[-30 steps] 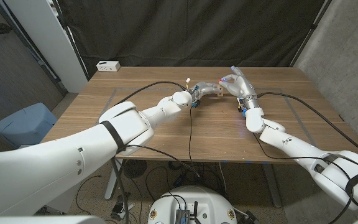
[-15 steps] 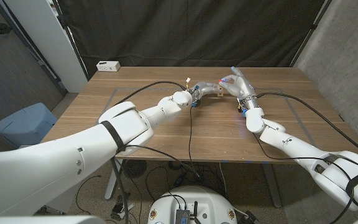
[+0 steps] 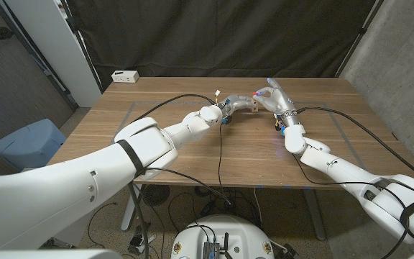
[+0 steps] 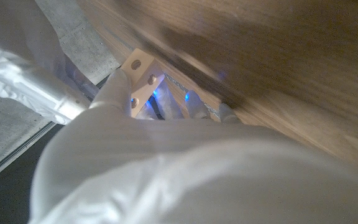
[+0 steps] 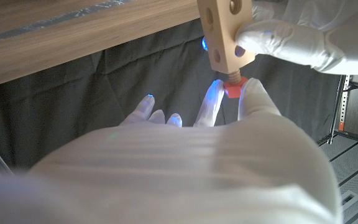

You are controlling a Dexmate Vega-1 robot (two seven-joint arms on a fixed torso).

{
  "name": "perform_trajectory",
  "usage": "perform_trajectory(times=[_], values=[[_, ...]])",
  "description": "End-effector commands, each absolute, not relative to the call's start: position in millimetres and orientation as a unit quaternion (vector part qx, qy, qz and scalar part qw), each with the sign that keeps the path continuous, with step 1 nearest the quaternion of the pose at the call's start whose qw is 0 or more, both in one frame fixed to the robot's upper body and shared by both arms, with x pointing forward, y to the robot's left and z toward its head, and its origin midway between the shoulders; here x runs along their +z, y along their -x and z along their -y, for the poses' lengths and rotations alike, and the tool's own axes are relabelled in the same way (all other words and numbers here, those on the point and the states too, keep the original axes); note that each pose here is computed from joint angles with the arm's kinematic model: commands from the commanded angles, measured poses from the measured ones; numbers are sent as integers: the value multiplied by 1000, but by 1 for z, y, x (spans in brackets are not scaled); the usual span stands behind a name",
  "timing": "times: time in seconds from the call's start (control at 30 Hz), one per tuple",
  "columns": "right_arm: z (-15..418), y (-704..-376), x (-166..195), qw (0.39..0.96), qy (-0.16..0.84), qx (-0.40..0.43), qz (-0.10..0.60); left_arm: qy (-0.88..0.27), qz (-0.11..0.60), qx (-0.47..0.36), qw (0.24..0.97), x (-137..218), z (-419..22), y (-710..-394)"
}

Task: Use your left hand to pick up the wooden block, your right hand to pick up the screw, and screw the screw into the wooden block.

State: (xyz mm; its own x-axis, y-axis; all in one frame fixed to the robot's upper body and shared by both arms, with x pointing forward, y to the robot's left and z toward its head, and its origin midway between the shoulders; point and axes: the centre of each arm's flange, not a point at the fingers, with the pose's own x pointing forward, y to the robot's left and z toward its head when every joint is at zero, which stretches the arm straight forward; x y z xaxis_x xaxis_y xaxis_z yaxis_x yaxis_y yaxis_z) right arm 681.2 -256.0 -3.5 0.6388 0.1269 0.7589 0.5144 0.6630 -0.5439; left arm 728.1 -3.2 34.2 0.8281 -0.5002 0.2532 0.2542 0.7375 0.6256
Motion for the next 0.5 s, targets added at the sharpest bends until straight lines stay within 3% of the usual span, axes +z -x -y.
perform_trajectory(times=[0.03,0.5], values=[[257,-682,-2,816,396,-114,406,-298,206,-207,909,35,3,-728],[258,-682,-2,818,394,-110,405,-299,206,-208,908,35,4,-728]])
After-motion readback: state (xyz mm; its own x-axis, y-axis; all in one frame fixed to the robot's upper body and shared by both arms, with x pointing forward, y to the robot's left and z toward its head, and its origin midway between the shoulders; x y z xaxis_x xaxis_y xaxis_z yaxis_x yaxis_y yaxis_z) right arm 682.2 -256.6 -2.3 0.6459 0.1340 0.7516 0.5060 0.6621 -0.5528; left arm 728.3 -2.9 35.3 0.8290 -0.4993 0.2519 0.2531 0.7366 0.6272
